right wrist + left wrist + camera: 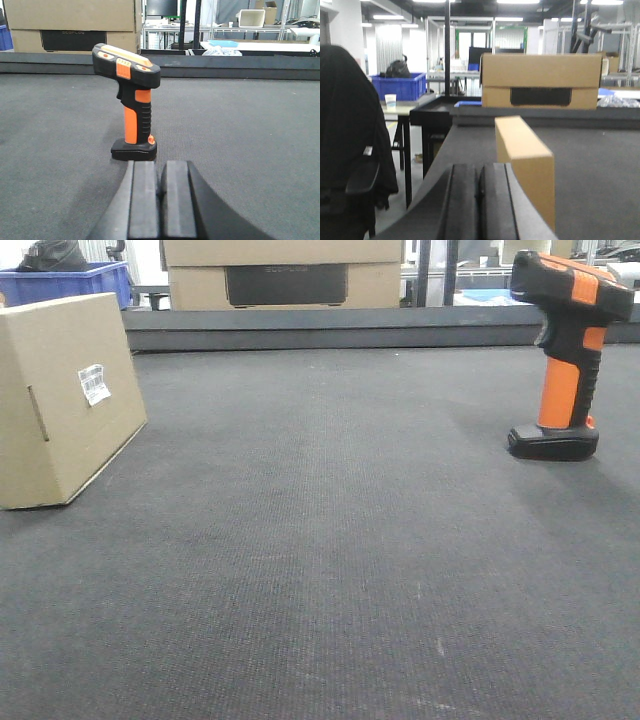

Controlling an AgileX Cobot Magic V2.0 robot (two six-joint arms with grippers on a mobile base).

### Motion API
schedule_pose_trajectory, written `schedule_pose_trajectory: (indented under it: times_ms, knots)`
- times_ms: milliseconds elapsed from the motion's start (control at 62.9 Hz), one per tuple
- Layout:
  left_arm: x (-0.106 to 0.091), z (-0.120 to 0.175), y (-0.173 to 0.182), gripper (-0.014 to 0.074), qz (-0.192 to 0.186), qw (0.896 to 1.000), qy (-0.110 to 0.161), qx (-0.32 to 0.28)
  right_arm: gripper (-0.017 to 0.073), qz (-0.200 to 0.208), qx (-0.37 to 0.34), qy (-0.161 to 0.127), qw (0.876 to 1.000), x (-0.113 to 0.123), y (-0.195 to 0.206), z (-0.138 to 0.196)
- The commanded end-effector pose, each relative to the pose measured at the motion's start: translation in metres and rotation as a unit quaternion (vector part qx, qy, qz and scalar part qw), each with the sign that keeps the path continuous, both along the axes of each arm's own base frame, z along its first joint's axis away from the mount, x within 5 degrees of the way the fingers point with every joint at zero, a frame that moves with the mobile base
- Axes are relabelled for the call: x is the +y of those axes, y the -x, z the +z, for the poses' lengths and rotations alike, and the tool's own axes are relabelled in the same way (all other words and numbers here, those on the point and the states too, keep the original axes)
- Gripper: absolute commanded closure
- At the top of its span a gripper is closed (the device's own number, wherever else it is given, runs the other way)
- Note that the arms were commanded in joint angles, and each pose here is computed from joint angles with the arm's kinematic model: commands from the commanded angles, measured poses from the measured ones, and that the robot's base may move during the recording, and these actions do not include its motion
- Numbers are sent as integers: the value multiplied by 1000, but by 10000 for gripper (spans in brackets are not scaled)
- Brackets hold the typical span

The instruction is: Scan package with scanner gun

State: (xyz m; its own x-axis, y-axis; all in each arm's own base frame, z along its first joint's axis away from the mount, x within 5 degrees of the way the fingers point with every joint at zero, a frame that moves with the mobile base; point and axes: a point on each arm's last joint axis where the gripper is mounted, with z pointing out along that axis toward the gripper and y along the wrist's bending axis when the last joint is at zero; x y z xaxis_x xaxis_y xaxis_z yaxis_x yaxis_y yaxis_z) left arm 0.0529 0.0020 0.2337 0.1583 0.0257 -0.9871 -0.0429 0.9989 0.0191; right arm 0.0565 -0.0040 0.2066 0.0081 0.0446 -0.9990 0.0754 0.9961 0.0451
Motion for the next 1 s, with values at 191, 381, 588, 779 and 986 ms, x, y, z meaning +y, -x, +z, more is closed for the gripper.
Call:
schedule_pose_trajectory:
  times_ms: [191,381,588,779,986]
  knots:
    - [-1,-24,-3,704,-11,998,31,54,727,-1,-7,2,1000,0,0,0]
    - [-1,-24,-3,704,-16,997,44,54,727,-1,-7,2,1000,0,0,0]
    - [-1,-24,-3,704,-16,997,43,54,727,-1,-7,2,1000,0,0,0]
    - [-1,-24,-3,704,-15,998,35,56,727,-1,-7,2,1000,0,0,0]
    - [-1,-24,-3,704,-15,998,35,55,727,-1,-7,2,1000,0,0,0]
